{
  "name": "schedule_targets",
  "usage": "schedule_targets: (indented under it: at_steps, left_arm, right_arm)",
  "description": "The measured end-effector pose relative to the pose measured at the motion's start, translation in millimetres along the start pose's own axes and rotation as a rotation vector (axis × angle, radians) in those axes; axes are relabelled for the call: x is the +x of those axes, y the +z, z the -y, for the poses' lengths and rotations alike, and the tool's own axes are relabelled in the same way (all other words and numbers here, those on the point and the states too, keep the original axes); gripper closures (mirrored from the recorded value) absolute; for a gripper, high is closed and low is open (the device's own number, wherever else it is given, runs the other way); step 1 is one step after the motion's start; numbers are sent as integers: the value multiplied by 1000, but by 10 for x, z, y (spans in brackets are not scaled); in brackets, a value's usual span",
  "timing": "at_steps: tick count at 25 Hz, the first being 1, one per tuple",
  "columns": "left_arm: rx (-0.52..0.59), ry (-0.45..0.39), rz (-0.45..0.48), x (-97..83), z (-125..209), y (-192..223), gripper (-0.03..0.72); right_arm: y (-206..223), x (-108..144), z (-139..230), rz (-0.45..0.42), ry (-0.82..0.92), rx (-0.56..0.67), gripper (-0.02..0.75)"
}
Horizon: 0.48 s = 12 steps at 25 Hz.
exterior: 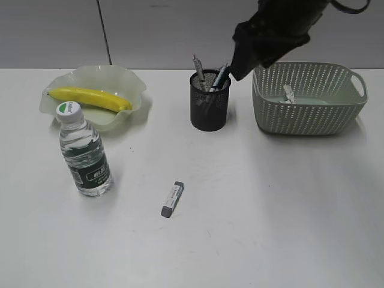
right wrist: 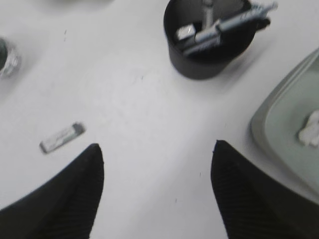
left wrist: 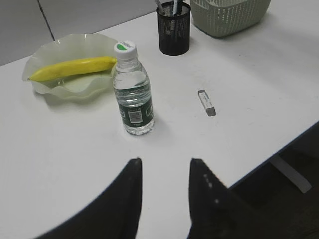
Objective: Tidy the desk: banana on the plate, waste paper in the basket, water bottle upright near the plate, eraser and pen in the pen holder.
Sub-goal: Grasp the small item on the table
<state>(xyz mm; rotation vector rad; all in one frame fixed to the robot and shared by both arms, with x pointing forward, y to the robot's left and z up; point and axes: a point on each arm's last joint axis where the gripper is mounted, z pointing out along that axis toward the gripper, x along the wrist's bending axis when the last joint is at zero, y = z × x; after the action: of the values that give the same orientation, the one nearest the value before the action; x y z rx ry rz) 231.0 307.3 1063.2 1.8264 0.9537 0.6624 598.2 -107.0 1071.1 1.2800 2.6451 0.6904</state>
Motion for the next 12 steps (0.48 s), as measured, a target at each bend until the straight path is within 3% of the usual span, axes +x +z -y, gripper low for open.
schedule_targets:
  at_steps: [5, 12]
  left_arm:
    - [0, 0, 0, 0, 0, 0, 447]
    - [0, -1, 0, 0, 0, 0, 447]
  right_arm:
    - [-530, 155, 402, 12, 24, 45, 209]
    - [-1086, 347, 1401, 113, 44, 50, 209]
